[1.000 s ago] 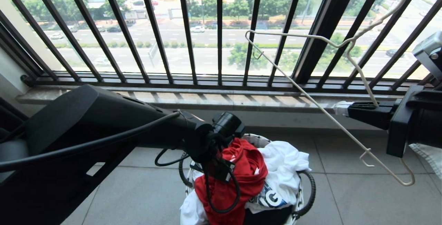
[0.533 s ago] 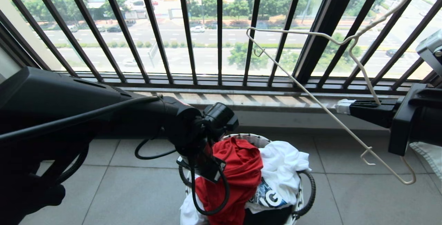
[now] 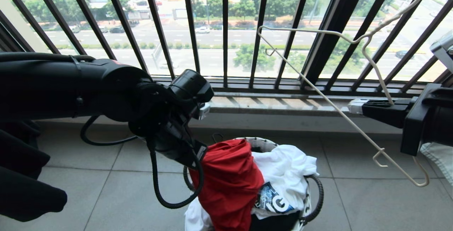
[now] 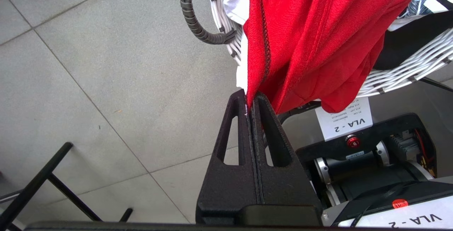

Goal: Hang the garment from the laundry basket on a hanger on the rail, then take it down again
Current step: Pick up clothes from the basket

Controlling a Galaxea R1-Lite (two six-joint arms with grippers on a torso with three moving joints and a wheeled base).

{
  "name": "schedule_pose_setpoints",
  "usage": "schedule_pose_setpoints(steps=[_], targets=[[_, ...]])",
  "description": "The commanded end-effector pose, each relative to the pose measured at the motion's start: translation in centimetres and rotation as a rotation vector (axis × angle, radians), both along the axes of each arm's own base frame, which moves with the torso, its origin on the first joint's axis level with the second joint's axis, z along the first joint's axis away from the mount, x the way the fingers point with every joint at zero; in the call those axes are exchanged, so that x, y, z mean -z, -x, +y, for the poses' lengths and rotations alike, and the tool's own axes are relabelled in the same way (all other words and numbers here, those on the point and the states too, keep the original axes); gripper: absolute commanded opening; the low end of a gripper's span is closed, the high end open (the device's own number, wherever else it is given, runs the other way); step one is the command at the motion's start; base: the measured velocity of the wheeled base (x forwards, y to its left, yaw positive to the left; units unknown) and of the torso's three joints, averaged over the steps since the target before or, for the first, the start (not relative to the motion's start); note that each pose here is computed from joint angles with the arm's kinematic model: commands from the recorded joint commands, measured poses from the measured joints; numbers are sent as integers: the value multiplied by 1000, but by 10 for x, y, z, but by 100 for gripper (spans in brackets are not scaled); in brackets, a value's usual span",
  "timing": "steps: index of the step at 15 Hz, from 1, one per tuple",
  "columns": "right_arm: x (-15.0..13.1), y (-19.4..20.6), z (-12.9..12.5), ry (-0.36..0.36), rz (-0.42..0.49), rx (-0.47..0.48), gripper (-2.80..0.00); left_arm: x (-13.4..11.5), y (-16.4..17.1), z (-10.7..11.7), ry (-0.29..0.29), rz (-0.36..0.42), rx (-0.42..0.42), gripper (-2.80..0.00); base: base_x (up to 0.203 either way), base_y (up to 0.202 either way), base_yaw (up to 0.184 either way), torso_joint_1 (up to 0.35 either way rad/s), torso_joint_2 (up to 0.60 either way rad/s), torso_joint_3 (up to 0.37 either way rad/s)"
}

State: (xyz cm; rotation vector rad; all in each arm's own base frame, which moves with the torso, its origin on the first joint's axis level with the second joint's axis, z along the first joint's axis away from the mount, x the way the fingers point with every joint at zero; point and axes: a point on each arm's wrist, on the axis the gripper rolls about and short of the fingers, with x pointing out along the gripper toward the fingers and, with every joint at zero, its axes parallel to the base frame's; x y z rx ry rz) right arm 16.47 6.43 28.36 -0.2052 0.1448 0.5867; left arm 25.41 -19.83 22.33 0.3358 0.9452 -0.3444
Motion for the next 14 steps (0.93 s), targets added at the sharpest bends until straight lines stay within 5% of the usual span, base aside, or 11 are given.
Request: schedule_pose_setpoints(steps=[1, 5, 8, 12, 14], targets=[[-2, -1, -3, -1, -7, 15, -280, -22, 17, 10, 54, -41, 21, -280, 0, 0, 0, 0, 0, 0], [-3, -1, -4, -2, -10, 24, -280, -29, 51, -16, 254, 107, 266, -280, 0, 0, 0, 0, 0, 0], [-2, -2, -4, -2, -8, 25, -280, -2, 53, -52, 278, 194, 272, -280, 0, 0, 0, 0, 0, 0], [-2, -3, -5, -2, -8, 32, -280, 36, 49, -92, 376, 195, 246, -280, 0, 0, 0, 0, 0, 0], [-2, -3, -5, -1, -7, 32, -280, 57, 51, -103, 328, 216, 250, -280, 0, 0, 0, 0, 0, 0]])
